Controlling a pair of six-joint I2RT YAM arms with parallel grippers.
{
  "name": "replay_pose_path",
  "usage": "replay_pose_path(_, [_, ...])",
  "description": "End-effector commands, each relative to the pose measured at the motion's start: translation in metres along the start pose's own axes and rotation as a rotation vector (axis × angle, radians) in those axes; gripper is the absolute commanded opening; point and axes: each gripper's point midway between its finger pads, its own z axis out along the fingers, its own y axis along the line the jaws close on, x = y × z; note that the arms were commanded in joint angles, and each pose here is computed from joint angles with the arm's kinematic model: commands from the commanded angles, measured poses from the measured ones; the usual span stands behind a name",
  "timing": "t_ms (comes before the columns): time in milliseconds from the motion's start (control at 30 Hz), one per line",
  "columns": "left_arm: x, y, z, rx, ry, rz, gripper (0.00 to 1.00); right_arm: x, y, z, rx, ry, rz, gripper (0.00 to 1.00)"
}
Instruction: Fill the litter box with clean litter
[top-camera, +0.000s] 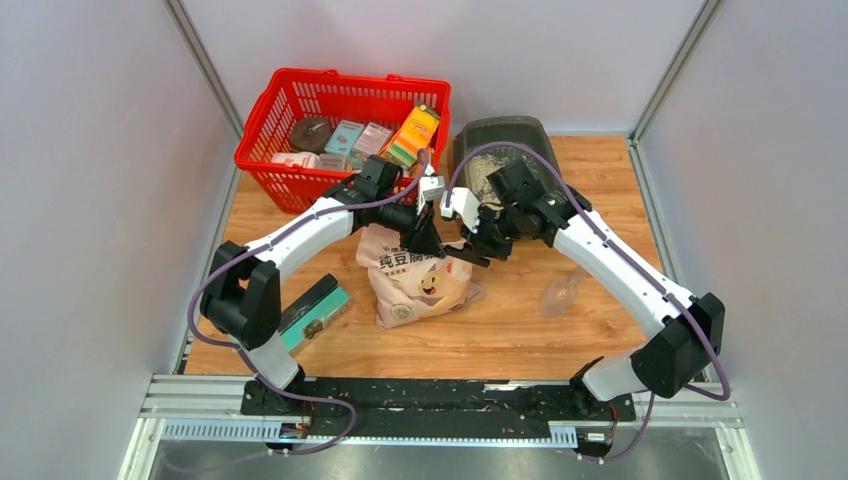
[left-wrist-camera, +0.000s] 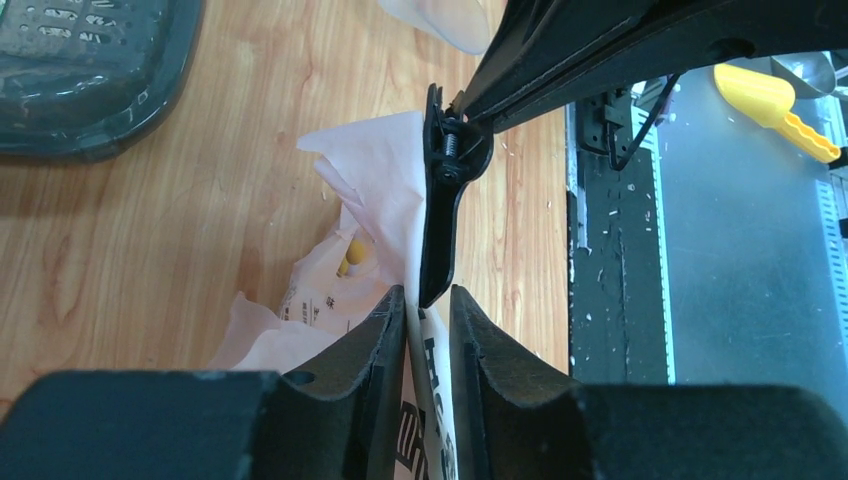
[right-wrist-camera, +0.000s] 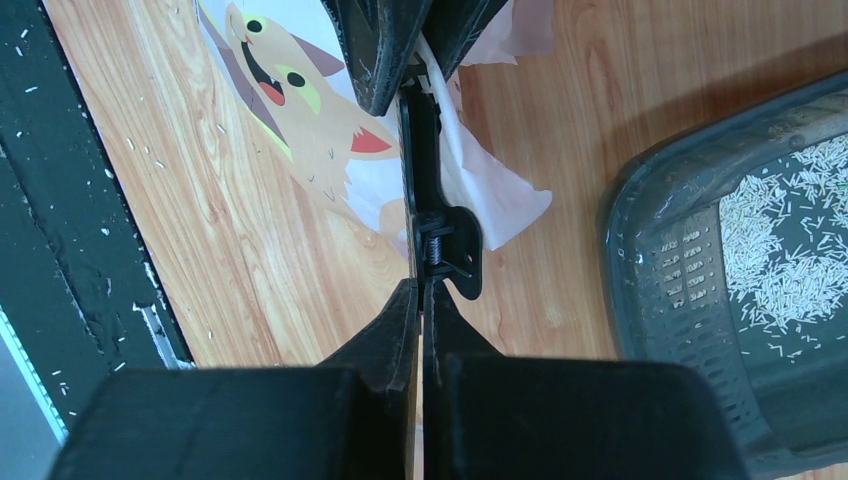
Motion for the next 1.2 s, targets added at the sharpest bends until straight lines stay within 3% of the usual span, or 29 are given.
replay_pose_path(0, [-0.02, -0.016, 0.001, 0.082, -0.065, 0.046, 0.29, -0.026, -0.015, -0.005, 0.062, -0.078, -0.017, 0.0])
replay_pose_path(167, [-0.02, -0.016, 0.001, 0.086, -0.067, 0.047, 0.29, -0.027, -0.015, -0.003, 0.054, -0.082, -0.006, 0.0])
replay_pose_path(400, [-0.02, -0.018, 0.003, 0.105, -0.071, 0.05, 0.02, -0.031, -0.015, -0.001, 0.056, -0.093, 0.008, 0.0])
replay_pose_path(567, [-0.02, -0.019, 0.002, 0.104, -0.082, 0.065, 0.0, -0.028, -0.019, -0.005, 0.094, -0.084, 0.023, 0.0])
replay_pose_path(633, [-0.02, -0.019, 0.001, 0.096, -0.086, 0.077, 0.0, -0.026, -0.022, -0.01, 0.11, -0.089, 0.041, 0.1])
replay_pose_path(667, [-0.02, -0.021, 0.0, 0.092, -0.089, 0.087, 0.0, -0.024, -0.02, -0.015, 0.104, -0.097, 0.06, 0.23])
replay_pose_path(700, [-0.02, -0.02, 0.0, 0.09, -0.089, 0.093, 0.0, -0.024, -0.024, -0.023, 0.099, -0.113, 0.082, 0.29])
replay_pose_path(867, [-0.022, -0.024, -0.004, 0.085, -0.091, 0.139, 0.0, -0.029, -0.016, -0.052, -0.048, -0.258, 0.229, 0.61])
replay_pose_path(1167, [-0.023, -0.024, -0.004, 0.087, -0.094, 0.156, 0.0, -0.021, 0.012, -0.039, -0.298, -0.298, 0.281, 0.67])
